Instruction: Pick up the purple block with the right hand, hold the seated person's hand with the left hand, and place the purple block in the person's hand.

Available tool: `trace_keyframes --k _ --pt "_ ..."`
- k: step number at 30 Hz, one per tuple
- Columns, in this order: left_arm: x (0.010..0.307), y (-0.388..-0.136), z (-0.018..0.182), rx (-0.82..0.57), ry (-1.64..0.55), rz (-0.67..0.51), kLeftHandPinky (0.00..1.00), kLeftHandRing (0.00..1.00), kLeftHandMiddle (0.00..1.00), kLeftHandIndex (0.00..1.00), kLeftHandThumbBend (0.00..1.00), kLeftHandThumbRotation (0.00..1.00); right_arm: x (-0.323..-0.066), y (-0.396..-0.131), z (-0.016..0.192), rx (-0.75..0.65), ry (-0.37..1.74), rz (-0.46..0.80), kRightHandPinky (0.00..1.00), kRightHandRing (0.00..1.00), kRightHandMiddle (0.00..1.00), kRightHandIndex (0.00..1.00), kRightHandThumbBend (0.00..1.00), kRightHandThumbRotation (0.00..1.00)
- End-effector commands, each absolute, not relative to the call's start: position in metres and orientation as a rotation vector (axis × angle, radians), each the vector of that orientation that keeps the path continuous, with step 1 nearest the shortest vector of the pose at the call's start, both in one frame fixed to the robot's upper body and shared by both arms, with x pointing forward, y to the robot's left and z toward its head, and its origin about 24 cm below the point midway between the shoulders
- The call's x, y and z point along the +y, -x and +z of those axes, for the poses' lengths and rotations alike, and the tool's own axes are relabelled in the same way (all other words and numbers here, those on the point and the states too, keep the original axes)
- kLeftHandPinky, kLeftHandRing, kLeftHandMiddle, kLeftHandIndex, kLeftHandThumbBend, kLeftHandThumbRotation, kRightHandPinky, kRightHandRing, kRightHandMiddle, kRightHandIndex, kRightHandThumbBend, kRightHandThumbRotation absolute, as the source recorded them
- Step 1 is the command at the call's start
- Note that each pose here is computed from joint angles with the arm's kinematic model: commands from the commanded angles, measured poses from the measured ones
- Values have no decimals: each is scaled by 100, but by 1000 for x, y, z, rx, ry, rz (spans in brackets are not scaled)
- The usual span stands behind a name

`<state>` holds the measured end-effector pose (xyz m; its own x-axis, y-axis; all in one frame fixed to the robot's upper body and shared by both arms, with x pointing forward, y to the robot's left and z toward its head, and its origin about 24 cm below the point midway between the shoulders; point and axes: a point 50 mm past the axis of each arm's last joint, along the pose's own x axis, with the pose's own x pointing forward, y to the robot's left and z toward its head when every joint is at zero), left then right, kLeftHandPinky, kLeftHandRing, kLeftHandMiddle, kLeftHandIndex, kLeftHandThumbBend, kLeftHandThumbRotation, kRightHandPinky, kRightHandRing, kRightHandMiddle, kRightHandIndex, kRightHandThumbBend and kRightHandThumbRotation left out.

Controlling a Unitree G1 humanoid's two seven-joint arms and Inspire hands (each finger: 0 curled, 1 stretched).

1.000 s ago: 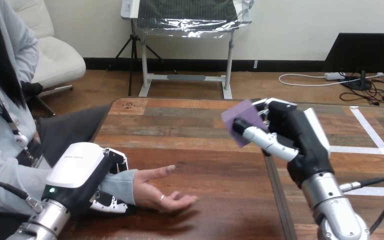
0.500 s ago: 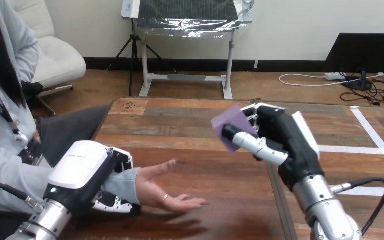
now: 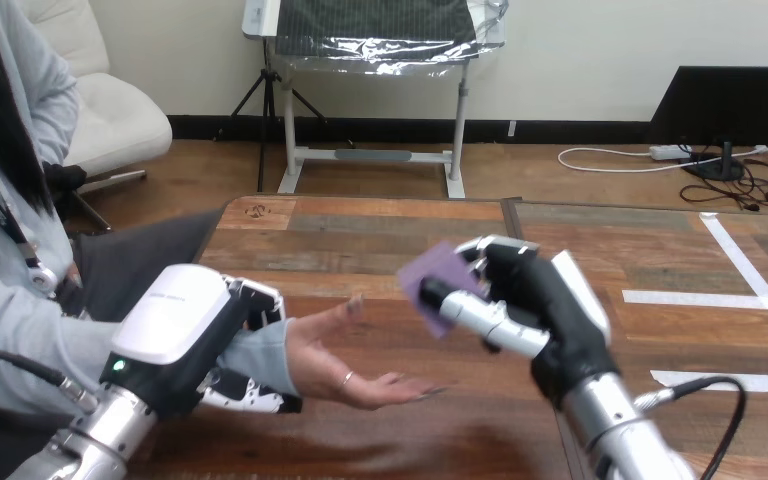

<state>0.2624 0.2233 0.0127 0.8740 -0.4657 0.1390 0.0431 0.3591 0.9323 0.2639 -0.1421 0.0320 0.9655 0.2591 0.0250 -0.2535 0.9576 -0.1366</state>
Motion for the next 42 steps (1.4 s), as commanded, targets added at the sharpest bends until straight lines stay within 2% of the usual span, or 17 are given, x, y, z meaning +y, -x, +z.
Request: trace_keyframes --k 1,6,25,31,42 --pt "206 -283 65 -653 -1080 -255 24 23 26 28 89 20 -127 -267 51 -128 121 298 1 5 10 14 27 32" --pt "202 -284 73 -668 -1086 -263 24 24 27 28 90 20 -121 -263 49 -131 132 319 1 6 11 14 26 30" --pt "185 -291 90 -747 -1063 -256 23 23 26 28 93 20 -100 -244 48 -154 209 424 3 7 12 16 23 14" --pt "180 -293 93 -758 -1065 -259 23 23 26 28 94 22 -94 -237 50 -147 222 433 3 8 13 16 25 18" --pt "171 -296 96 -768 -1042 -272 22 23 27 28 95 23 -85 -230 54 -146 227 446 2 7 12 14 24 19"
